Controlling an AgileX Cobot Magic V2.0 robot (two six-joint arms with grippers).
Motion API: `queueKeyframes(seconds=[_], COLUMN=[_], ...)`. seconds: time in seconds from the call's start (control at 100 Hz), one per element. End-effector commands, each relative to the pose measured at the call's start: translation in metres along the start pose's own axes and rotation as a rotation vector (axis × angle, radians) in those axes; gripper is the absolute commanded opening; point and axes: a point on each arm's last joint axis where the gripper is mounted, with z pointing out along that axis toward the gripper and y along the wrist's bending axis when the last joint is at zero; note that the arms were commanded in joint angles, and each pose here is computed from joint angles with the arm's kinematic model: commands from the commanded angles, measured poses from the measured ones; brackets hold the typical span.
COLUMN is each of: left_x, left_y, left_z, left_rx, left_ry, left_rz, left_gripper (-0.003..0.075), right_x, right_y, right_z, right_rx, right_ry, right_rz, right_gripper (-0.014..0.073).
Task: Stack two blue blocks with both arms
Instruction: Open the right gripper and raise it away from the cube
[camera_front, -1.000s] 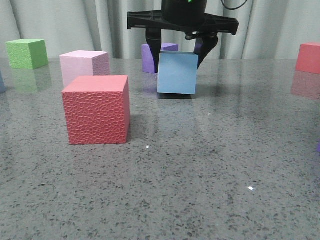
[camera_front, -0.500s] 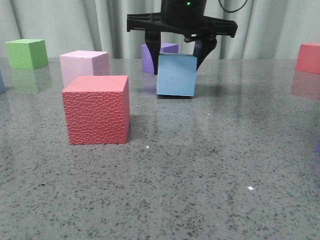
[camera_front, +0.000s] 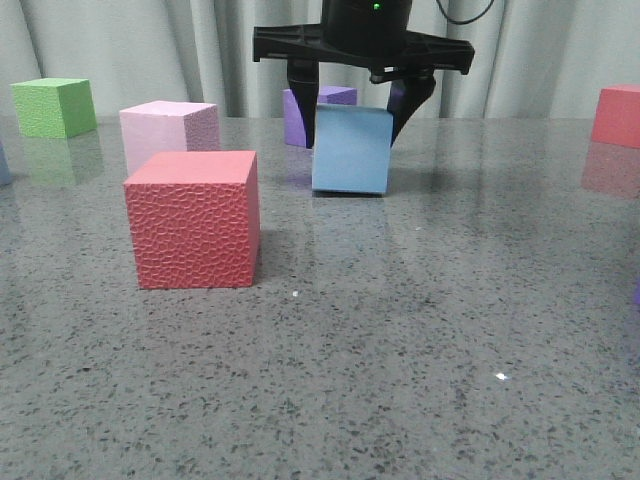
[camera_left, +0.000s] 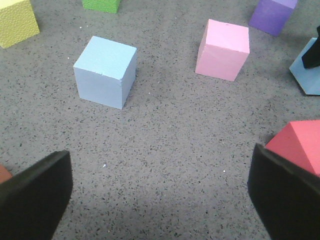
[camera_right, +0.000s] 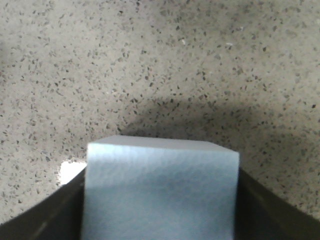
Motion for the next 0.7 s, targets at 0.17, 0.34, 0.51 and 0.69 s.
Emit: queueKeyframes(seconds=[0.17, 0.34, 0.51, 0.69], left_x=[-0.014, -0.014, -0.014, -0.014], left_y=[-0.003, -0.003, -0.003, -0.003], left_z=[-0.005, -0.005, -0.005, -0.005], left_rx=[0.022, 0.022, 0.022, 0.022], left_ry=[-0.086, -0.086, -0.086, -0.086], left_rz=[-0.007, -0.007, -0.007, -0.007], left_gripper=[0.0681, 0.0681, 0.0681, 0.0681], right_x=[-0.012, -0.011, -0.009, -0.013], right_y=[-0.001, -0.001, -0.003, -0.002], right_z=[-0.037, -0.037, -0.040, -0.055], right_rx=[-0.054, -0.050, -0.026, -0.038], right_ry=[-0.116, -0.109, -0.077, -0.070], right_rz=[0.004, 0.004, -0.002, -0.072], right_gripper=[0.0646, 0.0646, 0.0646, 0.0646])
